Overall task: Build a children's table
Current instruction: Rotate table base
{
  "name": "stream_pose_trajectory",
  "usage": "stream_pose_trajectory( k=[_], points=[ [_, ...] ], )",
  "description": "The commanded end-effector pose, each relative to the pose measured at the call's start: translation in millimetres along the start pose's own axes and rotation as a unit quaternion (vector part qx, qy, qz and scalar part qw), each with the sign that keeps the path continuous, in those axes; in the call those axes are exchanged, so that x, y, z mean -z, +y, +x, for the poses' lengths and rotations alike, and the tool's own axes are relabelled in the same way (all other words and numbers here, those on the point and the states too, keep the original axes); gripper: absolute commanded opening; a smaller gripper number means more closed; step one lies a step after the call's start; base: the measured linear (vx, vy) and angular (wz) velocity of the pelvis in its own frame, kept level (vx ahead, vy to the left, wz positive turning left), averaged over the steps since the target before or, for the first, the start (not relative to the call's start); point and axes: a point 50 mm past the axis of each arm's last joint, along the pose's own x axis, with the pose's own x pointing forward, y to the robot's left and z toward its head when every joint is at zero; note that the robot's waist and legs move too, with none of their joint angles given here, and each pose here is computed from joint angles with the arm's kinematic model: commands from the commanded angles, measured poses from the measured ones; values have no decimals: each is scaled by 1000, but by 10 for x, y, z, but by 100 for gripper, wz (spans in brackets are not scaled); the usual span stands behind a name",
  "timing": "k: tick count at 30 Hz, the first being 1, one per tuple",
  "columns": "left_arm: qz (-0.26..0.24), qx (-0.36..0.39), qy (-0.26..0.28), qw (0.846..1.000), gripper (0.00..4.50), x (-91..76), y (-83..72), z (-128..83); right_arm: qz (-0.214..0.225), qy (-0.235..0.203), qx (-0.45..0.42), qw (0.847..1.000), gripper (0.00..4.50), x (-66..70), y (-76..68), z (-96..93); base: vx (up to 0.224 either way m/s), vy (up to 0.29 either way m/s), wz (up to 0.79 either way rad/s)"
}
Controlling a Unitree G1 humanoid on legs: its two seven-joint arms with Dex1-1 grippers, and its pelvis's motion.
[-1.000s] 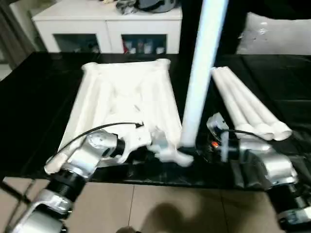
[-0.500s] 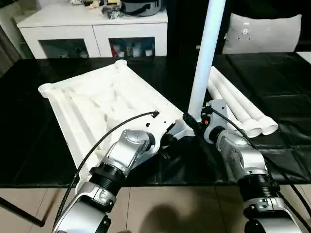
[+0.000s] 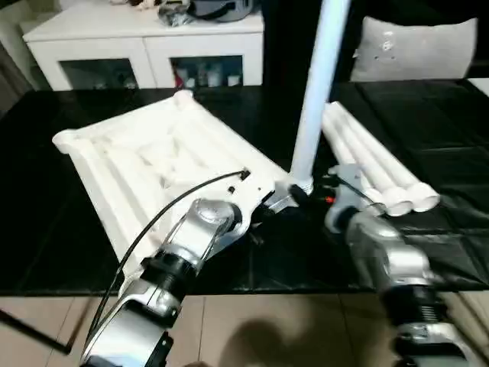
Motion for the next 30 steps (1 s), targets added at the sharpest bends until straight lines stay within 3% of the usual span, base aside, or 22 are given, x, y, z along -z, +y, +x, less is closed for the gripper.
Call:
stream_pose_trajectory(
  k=[1, 2, 4, 5, 9, 13, 16, 17, 20, 22, 23, 25, 26, 27, 30],
  points=[
    [10, -22, -30, 999, 90, -130, 92, -38, -10, -5, -4, 1000, 419, -50, -25, -41, 0, 0, 0],
    [13, -18, -50, 999, 100, -173, 109, -67, -8, -7, -15, 1000, 442, -76, -38, -79, 0, 0, 0],
    [13, -17, -62, 998, 100, -203, 128, -100, -23, -8, -27, 999, 442, -94, -34, -96, 0, 0, 0],
    [15, -13, -79, 997, 100, -250, 169, -198, -58, -6, -47, 997, 442, -115, -16, -113, 0, 0, 0],
    [21, -14, -84, 996, 100, -259, 244, -359, -94, -4, -71, 993, 442, -158, 24, -111, 0, 0, 0],
    [29, -39, -64, 997, 100, -221, 379, -541, -90, 24, -137, 986, 442, -169, 132, -113, 0, 0, 0],
    [39, -87, -32, 995, 83, -142, 583, -771, -103, 43, -191, 975, 448, -162, 225, -119, 0, 0, 0],
    [45, -124, -4, 991, 83, -85, 728, -958, -111, 61, -208, 970, 448, -133, 251, -112, 0, 0, 0],
    [51, -160, 18, 986, 63, -45, 854, -1126, -112, 76, -218, 966, 450, -105, 272, -100, 0, 0, 0],
    [58, -220, 52, 972, 38, 13, 1036, -1366, -112, 89, -221, 965, 450, -80, 294, -68, 0, 0, 0],
    [68, -263, 86, 959, 33, 64, 1162, -1562, -117, 97, -220, 964, 450, -62, 305, -35, 0, 0, 0],
    [76, -284, 110, 950, 26, 106, 1223, -1675, -121, 100, -215, 964, 450, -51, 305, -9, 0, 0, 0],
    [83, -312, 162, 933, 6, 211, 1310, -1879, -125, 105, -200, 966, 450, -30, 302, 62, 0, 0, 0],
    [84, -320, 181, 926, 6, 253, 1332, -1951, -124, 109, -193, 967, 450, -17, 302, 92, 0, 0, 0],
    [82, -317, 212, 921, 6, 332, 1333, -2030, -127, 114, -183, 968, 450, 11, 307, 141, 0, 0, 0]
  ],
)
